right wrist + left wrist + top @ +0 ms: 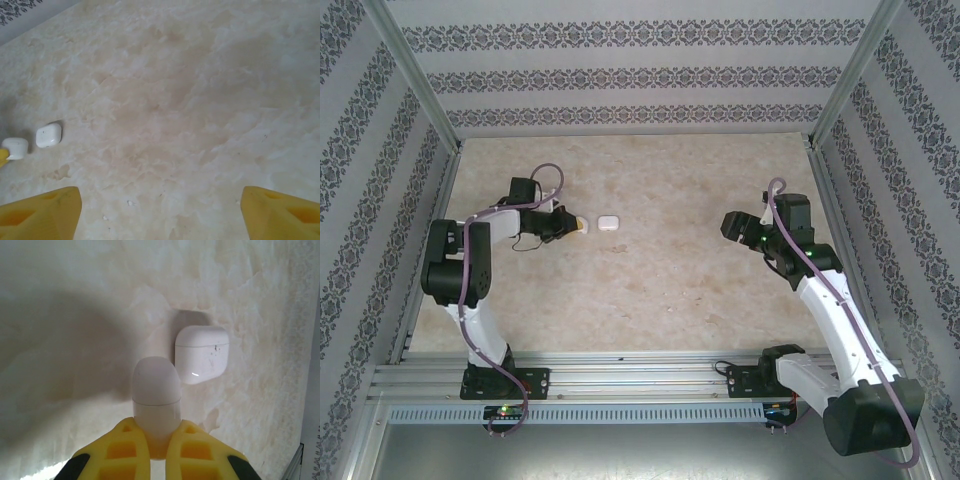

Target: Insert wireless bluetooth earbuds into charging case

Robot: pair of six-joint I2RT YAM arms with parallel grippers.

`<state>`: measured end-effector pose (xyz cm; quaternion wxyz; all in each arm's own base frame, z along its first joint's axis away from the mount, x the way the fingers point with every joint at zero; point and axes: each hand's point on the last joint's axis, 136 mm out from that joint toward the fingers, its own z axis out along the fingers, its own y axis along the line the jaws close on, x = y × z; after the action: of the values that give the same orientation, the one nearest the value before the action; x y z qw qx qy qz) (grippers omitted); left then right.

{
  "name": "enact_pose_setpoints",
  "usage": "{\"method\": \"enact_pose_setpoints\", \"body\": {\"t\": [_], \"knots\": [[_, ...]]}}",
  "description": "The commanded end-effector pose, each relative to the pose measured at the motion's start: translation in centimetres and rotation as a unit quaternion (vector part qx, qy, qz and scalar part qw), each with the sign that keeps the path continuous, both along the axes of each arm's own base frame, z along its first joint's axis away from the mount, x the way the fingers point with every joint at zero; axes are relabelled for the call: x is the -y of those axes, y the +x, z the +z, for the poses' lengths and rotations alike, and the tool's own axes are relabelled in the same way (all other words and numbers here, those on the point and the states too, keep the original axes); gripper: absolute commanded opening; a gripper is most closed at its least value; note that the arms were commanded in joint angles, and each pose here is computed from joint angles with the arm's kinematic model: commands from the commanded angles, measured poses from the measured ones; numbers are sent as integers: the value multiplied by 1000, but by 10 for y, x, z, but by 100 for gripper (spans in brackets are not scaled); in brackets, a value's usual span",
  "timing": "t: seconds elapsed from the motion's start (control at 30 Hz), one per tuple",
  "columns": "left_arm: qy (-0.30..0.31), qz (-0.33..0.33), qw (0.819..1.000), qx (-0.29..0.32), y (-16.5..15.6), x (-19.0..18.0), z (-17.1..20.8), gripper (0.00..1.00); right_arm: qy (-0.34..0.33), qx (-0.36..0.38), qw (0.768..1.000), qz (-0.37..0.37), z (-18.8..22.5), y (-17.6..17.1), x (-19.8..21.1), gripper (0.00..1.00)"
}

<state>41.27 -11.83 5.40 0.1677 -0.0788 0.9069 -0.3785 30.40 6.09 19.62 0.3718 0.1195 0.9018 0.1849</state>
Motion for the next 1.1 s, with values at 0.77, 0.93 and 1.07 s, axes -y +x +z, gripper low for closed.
{"method": "enact_pose_setpoints", "body": {"t": [0.77, 0.93, 1.07], "knots": [[66, -47, 996, 29, 21, -7, 20, 56, -132, 60, 988, -45, -18, -13, 53, 98], [66, -51, 996, 26, 19, -7, 18, 56, -140, 72, 987, -42, -18, -21, 54, 98], [68, -55, 996, 20, 16, -7, 13, 58, -142, 76, 986, -41, -19, -25, 55, 98]]}}
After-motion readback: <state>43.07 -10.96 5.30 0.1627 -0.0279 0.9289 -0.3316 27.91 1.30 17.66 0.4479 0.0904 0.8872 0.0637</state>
